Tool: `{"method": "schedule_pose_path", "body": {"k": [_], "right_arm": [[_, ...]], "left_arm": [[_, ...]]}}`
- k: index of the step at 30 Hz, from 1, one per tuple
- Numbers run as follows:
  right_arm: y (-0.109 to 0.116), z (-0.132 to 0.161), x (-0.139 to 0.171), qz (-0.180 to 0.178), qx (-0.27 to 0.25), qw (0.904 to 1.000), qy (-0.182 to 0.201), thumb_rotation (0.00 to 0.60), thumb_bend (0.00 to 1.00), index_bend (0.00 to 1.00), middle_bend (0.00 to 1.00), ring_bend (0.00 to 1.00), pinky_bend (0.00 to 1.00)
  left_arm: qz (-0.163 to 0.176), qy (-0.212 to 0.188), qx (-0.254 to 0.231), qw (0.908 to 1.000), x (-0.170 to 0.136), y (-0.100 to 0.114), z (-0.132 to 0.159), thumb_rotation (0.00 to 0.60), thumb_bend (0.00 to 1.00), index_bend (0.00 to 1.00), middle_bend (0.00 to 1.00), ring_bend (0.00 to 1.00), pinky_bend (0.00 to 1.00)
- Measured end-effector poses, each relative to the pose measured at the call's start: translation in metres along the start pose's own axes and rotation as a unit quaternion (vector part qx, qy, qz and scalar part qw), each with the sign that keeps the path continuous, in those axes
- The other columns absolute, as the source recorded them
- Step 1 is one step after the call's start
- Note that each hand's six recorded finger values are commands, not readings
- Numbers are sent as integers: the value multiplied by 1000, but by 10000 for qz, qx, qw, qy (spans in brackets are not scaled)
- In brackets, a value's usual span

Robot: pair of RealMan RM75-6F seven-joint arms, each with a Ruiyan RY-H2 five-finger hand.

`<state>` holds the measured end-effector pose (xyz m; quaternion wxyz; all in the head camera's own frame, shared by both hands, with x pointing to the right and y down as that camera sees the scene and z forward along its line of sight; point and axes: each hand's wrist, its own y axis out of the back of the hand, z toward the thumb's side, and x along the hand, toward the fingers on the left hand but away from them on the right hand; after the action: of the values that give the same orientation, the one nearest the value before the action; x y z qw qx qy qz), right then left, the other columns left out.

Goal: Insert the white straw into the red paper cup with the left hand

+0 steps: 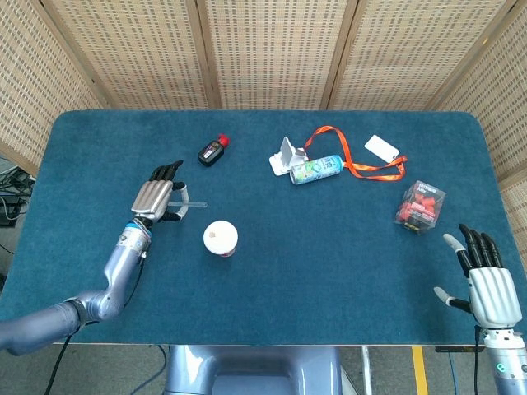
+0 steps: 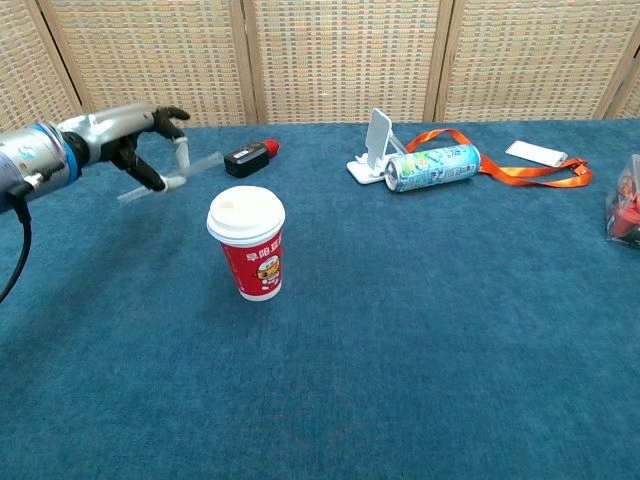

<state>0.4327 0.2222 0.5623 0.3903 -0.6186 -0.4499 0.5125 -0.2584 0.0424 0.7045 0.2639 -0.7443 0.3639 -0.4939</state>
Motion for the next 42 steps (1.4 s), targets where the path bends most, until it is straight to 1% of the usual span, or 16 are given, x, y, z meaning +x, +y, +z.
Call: {"method": "schedule_pose_path", "body": {"k": [3, 6, 9, 11, 14, 16, 18, 21, 25, 28, 31, 34, 37, 42], "right_arm": [[1, -2, 0, -15, -28, 10000, -24, 600, 59, 184, 0, 0, 0], [2, -3, 0, -25, -52, 10000, -38, 600, 60, 186, 0, 0, 0], [3, -3, 0, -23, -73, 10000, -44, 600, 60, 186, 0, 0, 0], [3, -3, 0, -17, -99, 9999, -46, 600, 60, 187, 0, 0, 0], [2, -4, -1, -2, -149, 9999, -45, 600, 59, 188, 0, 0, 0], [2, -4, -1, 3, -166, 9999, -39, 600, 59, 189, 0, 0, 0], [2, -4, -1, 2, -189, 9998, -40, 600, 59, 190, 0, 0, 0], [3, -5, -1, 2, -231, 9997, -52, 600, 59, 189, 0, 0, 0], [3, -6, -1, 20, -268, 9996, -61, 600, 59, 190, 0, 0, 0], [2, -7, -1, 27, -301, 9995, -69, 600, 59, 190, 0, 0, 0], [3, -8, -1, 34, -329, 9994, -83, 600, 59, 189, 0, 0, 0], [3, -10, -1, 38, -330, 9994, -90, 600, 60, 190, 0, 0, 0], [2, -10, -2, 41, -337, 9994, -96, 600, 60, 190, 0, 0, 0], [1, -9, -2, 52, -331, 9994, -71, 600, 60, 189, 0, 0, 0]], "left_arm": [[96, -117, -360, 9992, -5, 16, 8, 600, 439, 649, 0, 0, 0], [202, -255, -633, 9975, -11, 37, 15, 600, 439, 648, 0, 0, 0], [274, -379, -825, 9955, -16, 53, 22, 600, 439, 649, 0, 0, 0], [285, -479, -1026, 9932, -19, 60, 30, 600, 439, 650, 0, 0, 0], [257, -696, -1601, 9843, -26, 67, 48, 600, 439, 655, 0, 0, 0], [197, -852, -2059, 9747, -32, 71, 62, 600, 440, 656, 0, 0, 0], [63, -1042, -2471, 9634, -39, 72, 78, 600, 440, 656, 0, 0, 0], [-110, -1337, -2833, 9496, -48, 73, 102, 600, 440, 661, 0, 0, 0], [-204, -1622, -3097, 9367, -56, 72, 127, 600, 439, 673, 0, 0, 0], [-331, -1744, -3272, 9281, -60, 65, 142, 600, 439, 676, 0, 0, 0], [-411, -1755, -3273, 9276, -62, 58, 147, 600, 439, 682, 0, 0, 0], [-449, -1704, -3341, 9259, -62, 54, 146, 600, 439, 685, 0, 0, 0], [-477, -1621, -3438, 9237, -64, 49, 141, 600, 439, 686, 0, 0, 0], [-503, -1527, -3472, 9239, -68, 42, 131, 600, 440, 687, 0, 0, 0]]}}
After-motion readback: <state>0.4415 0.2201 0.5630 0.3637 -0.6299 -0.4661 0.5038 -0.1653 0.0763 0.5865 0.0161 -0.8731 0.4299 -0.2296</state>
